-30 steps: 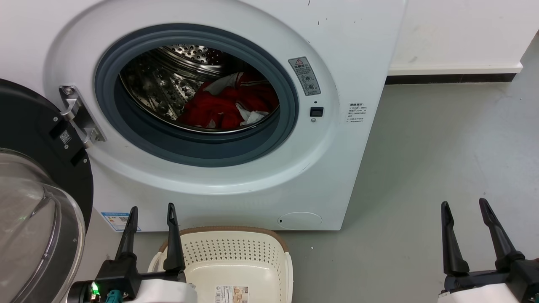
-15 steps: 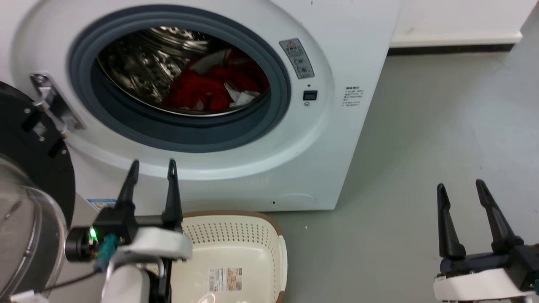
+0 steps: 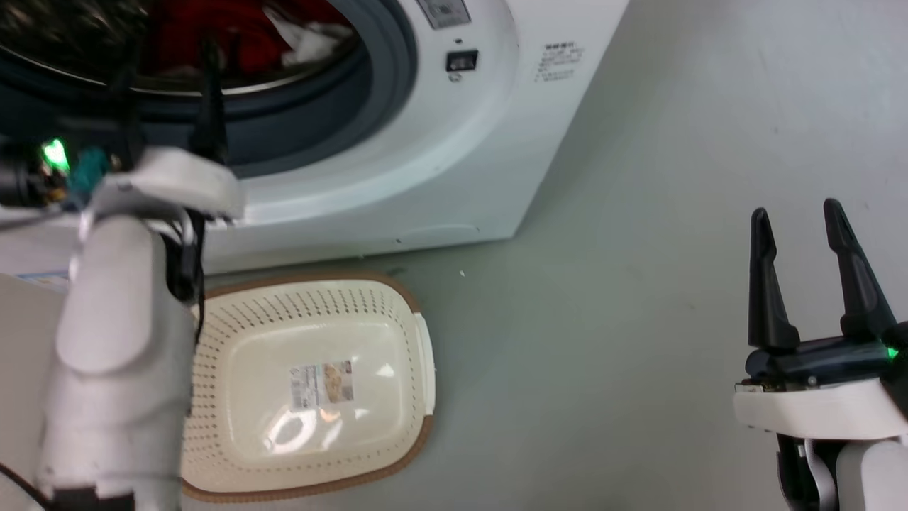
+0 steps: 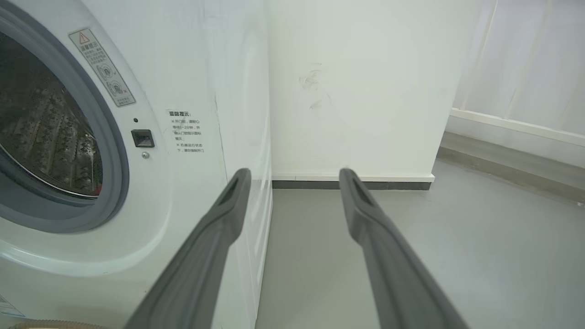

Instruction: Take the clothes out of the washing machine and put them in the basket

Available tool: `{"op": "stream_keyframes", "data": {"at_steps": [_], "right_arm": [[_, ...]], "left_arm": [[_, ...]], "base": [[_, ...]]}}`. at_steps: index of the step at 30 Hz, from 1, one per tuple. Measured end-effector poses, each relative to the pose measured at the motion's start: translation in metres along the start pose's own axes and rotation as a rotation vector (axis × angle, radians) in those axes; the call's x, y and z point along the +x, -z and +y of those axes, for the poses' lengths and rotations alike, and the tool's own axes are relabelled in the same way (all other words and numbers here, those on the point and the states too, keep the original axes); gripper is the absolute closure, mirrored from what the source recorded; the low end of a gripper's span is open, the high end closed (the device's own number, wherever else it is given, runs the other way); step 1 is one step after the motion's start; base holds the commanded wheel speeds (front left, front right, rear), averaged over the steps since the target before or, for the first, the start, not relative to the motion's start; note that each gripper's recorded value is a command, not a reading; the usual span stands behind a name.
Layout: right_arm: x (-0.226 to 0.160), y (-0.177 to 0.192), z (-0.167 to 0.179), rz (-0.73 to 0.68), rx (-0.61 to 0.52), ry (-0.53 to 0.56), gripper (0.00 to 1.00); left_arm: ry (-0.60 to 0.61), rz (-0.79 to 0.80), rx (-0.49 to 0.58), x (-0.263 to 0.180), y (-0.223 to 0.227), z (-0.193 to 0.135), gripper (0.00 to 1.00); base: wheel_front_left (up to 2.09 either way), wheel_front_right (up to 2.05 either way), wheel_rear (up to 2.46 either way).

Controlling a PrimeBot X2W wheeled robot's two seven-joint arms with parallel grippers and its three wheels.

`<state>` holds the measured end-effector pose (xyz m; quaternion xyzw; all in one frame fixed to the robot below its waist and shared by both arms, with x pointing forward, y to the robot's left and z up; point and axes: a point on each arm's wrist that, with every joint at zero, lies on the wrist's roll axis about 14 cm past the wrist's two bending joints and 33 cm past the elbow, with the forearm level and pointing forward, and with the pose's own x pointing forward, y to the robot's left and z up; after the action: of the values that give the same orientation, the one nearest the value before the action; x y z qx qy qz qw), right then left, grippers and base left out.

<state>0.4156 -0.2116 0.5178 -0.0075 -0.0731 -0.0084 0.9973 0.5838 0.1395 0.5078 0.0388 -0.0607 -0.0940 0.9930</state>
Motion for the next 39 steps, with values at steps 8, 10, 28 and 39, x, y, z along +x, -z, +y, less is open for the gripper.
{"op": "stream_keyframes", "data": {"at_steps": [8,10,28,39], "right_arm": [[0.016,0.036,-0.023,0.071,0.004,0.064,0.00],[0.019,0.045,-0.028,0.090,-0.001,0.077,0.00],[0.024,0.118,-0.051,0.244,0.002,0.142,0.00],[0.015,0.132,-0.064,0.289,0.003,0.186,0.00]], "left_arm": [[0.028,0.073,0.049,0.087,0.050,0.005,0.00],[0.036,0.111,0.063,0.106,0.064,0.007,0.00],[0.013,0.735,0.064,0.188,0.188,0.020,0.00],[-0.002,1.001,0.112,0.176,0.245,0.023,0.00]], "base": [[0.00,0.00,0.00],[0.00,0.00,0.00],[0.00,0.00,0.00],[0.00,0.00,0.00]]}}
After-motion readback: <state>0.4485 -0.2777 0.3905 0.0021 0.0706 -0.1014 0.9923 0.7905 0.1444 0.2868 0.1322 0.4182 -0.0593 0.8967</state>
